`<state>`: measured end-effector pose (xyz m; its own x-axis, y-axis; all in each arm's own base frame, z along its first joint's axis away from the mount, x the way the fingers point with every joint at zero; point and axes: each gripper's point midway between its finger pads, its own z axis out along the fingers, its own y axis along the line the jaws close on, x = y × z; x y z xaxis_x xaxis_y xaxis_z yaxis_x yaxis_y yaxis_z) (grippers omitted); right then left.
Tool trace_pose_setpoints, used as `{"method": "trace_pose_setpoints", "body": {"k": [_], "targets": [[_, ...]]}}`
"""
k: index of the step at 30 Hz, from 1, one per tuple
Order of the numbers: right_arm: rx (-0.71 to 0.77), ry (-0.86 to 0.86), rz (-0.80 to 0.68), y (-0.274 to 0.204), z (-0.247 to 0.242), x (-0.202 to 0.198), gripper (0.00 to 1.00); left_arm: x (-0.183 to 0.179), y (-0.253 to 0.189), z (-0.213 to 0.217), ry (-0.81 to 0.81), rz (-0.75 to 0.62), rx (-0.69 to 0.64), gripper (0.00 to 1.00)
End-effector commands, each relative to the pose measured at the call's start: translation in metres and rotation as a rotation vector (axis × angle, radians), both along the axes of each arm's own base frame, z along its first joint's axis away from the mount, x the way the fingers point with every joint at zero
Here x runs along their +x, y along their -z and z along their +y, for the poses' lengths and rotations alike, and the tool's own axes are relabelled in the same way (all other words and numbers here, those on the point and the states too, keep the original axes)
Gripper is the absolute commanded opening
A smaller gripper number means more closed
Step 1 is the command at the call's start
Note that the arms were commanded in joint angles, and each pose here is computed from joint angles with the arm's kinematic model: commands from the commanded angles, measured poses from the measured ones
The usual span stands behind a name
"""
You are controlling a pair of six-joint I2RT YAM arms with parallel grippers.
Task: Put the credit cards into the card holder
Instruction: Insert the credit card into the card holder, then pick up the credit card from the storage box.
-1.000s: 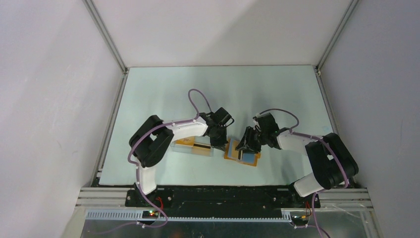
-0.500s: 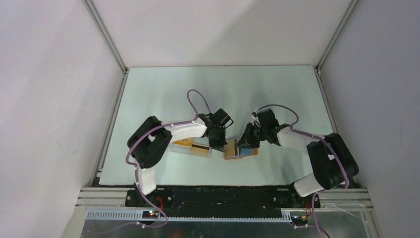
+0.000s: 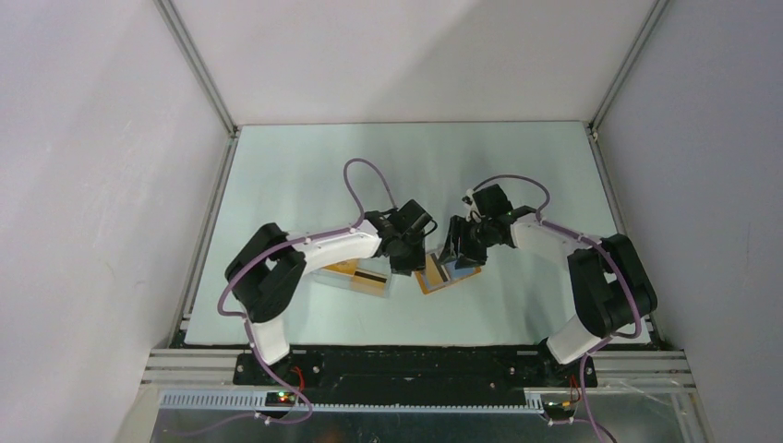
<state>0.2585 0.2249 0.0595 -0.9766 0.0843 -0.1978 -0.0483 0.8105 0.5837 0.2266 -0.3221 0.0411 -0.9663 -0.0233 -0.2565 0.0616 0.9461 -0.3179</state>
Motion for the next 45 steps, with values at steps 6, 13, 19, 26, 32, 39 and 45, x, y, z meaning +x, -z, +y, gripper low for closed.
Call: {"method": "trace_pose_setpoints", "body": {"k": [6,13,19,26,32,39,45], "targets": [[-0.029,-0.002,-0.016,-0.016,-0.015,-0.004,0.42,0.033,-0.028,-0.003,0.01,-0.131,-0.001,0.43],[0.035,0.012,0.043,-0.014,-0.016,-0.023,0.12,0.064,-0.016,-0.004,0.011,-0.147,0.034,0.44],[-0.009,0.055,0.108,0.009,-0.028,-0.041,0.0,0.084,0.009,0.0,-0.019,-0.115,0.073,0.39],[-0.127,0.11,0.14,0.026,-0.048,-0.052,0.0,0.083,0.035,0.005,-0.051,-0.06,0.117,0.21],[-0.23,0.194,0.183,0.048,-0.069,-0.044,0.0,0.064,0.045,0.002,-0.012,-0.006,0.111,0.13],[-0.261,0.198,0.165,0.051,-0.069,-0.009,0.0,0.025,0.032,-0.013,0.034,0.009,0.081,0.12],[-0.265,0.183,0.131,0.043,-0.065,0.029,0.0,-0.015,0.022,-0.03,0.064,0.032,0.05,0.12]]}}
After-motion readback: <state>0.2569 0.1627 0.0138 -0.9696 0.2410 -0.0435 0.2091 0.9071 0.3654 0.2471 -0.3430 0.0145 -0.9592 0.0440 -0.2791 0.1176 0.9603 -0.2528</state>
